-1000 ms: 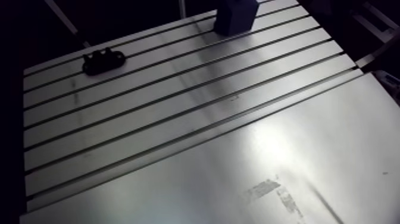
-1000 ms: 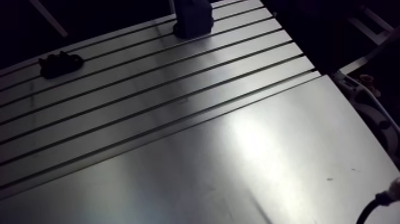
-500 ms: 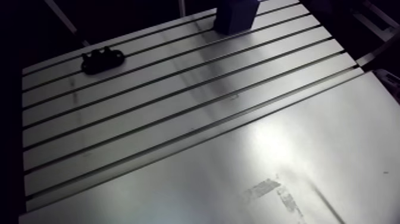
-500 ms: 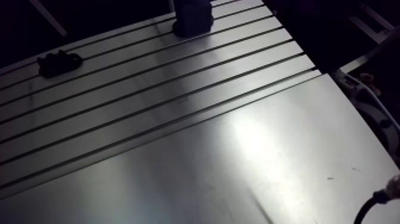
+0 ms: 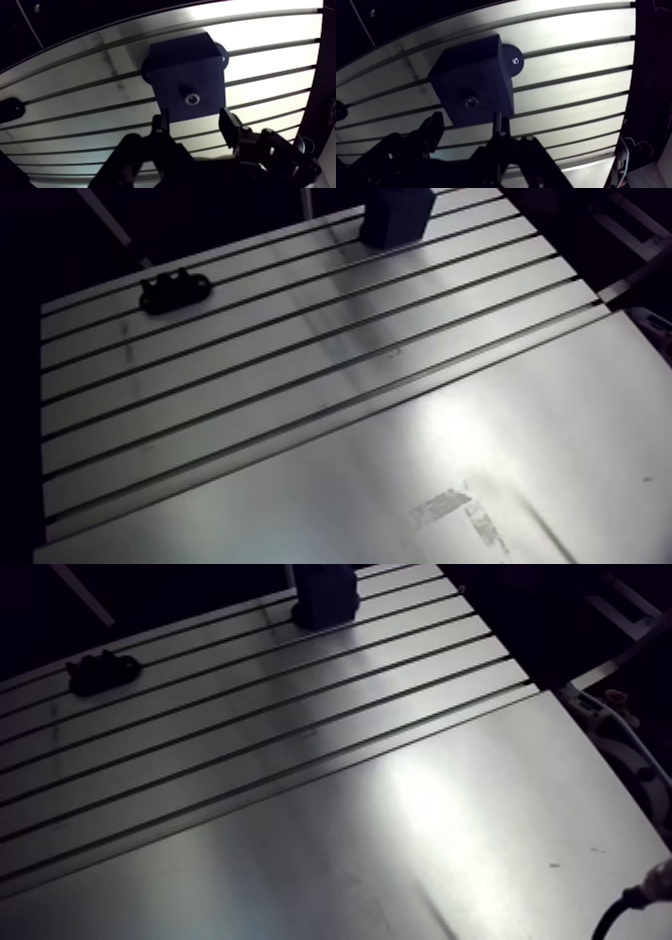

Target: Pick up the M10 bolt and insert it into the hole until fully seated.

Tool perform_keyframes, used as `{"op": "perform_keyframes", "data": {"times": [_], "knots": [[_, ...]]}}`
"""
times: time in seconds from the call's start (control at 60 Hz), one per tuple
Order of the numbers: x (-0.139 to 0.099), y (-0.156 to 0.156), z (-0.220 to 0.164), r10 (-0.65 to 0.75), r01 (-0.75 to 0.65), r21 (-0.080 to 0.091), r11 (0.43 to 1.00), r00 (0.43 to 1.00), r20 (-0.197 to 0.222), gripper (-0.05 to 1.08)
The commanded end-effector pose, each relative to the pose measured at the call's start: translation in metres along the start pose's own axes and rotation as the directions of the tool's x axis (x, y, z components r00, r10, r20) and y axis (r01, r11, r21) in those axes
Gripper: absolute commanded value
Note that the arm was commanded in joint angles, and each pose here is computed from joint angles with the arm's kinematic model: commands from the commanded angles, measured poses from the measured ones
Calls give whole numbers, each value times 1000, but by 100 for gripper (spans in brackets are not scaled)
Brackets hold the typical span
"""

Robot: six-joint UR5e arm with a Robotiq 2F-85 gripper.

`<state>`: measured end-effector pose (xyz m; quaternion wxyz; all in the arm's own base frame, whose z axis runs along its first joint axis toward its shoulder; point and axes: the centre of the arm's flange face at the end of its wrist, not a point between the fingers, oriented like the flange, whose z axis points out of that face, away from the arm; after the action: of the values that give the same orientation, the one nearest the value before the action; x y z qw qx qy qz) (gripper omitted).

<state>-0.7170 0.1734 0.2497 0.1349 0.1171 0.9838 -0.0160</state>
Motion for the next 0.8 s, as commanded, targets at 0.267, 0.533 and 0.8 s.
{"op": "perform_keyframes", "data": {"times": [0.267,0.533,0.8], "knots": [[-48,-13,-69,-9,9,-7,1000,994,-105,0],[-175,-61,-135,-46,43,-17,999,978,-205,0],[-266,-113,-148,-100,112,36,993,964,-246,0]]}}
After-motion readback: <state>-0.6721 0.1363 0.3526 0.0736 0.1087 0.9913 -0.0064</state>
